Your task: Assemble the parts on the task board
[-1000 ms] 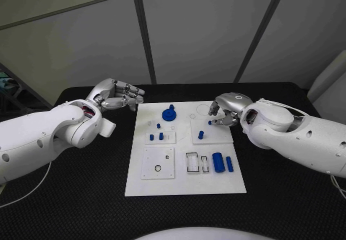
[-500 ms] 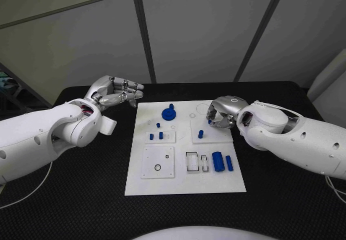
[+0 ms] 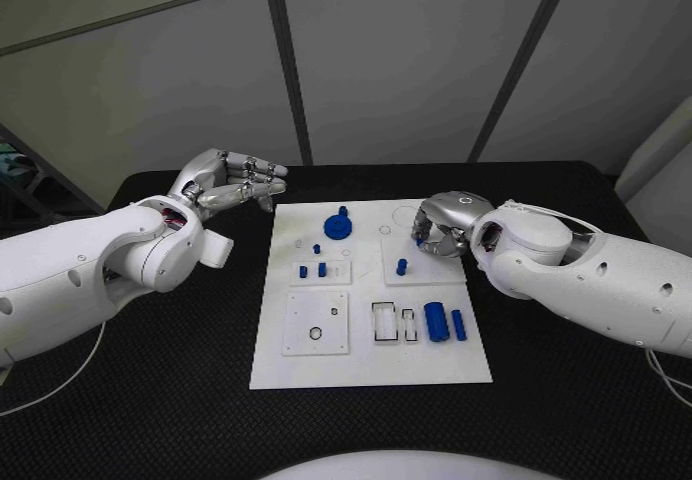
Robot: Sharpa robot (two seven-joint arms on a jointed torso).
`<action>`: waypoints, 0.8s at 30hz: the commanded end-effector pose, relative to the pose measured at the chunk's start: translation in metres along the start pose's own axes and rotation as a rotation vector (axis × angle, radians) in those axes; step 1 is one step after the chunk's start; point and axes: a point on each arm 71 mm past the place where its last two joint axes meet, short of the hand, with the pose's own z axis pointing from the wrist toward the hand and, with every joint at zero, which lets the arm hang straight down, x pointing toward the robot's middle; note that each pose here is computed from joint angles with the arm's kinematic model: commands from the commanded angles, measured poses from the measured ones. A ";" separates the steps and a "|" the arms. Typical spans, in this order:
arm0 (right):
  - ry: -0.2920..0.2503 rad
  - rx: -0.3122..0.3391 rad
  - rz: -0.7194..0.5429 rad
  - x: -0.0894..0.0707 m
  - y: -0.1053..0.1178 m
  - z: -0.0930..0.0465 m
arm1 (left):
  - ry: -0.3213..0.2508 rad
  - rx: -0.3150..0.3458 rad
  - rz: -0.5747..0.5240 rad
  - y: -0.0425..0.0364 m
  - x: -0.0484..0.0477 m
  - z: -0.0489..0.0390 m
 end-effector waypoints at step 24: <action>-0.085 -0.022 0.024 -0.004 0.009 -0.004 | -0.008 -0.003 -0.005 0.0023 -0.0044 0.0024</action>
